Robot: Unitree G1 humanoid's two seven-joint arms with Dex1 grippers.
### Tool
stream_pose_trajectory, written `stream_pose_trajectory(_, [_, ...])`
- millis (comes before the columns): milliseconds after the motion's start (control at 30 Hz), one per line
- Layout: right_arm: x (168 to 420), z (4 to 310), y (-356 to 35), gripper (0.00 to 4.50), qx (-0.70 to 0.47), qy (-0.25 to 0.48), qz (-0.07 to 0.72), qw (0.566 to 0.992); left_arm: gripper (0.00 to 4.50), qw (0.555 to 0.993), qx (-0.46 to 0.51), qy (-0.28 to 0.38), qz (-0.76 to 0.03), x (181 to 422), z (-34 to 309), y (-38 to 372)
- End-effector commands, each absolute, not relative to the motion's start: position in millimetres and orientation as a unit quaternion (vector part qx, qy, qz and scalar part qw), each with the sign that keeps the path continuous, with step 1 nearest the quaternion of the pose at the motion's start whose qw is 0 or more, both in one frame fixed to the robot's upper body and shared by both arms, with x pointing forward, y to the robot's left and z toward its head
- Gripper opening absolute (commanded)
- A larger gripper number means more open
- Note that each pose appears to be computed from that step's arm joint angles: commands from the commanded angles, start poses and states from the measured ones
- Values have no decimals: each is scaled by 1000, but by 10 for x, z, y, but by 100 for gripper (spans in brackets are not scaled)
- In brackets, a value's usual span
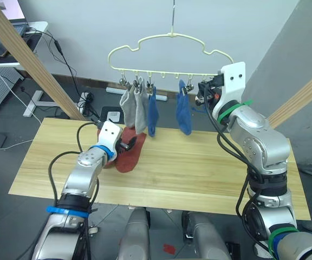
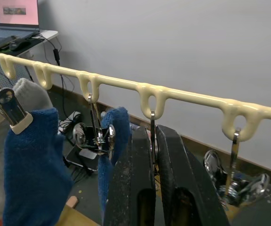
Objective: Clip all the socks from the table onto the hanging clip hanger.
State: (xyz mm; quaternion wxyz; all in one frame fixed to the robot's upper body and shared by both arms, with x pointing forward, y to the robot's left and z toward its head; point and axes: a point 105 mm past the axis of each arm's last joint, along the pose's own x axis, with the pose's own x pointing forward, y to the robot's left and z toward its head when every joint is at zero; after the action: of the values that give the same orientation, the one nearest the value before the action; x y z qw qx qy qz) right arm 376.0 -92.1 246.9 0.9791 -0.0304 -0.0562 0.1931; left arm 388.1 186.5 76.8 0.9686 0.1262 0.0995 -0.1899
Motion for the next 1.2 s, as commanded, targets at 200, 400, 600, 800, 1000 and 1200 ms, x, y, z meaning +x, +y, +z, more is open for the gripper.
stream_pose_trajectory(200, [3753,2418,-991,2,-1,-38,158,987,389,949,134,153,-240,3911,394,1712])
stream_pose_trajectory(400, [3768,2422,-999,0,0,-34,157,987,297,929,195,179,-259,3805,195,1707])
stream_pose_trajectory(600, [3785,2394,-1035,0,-6,-26,159,987,129,929,201,145,-273,3767,243,1570])
stream_pose_trajectory(800, [3817,2353,-1139,0,-9,3,169,986,3,925,172,106,-322,3629,333,1268])
stream_pose_trajectory(1000, [3826,2310,-1392,0,61,75,168,981,3,918,110,40,-379,3406,601,929])
stream_pose_trajectory(1200, [3748,2195,-1460,0,215,195,178,940,3,896,61,-83,-433,3074,1188,549])
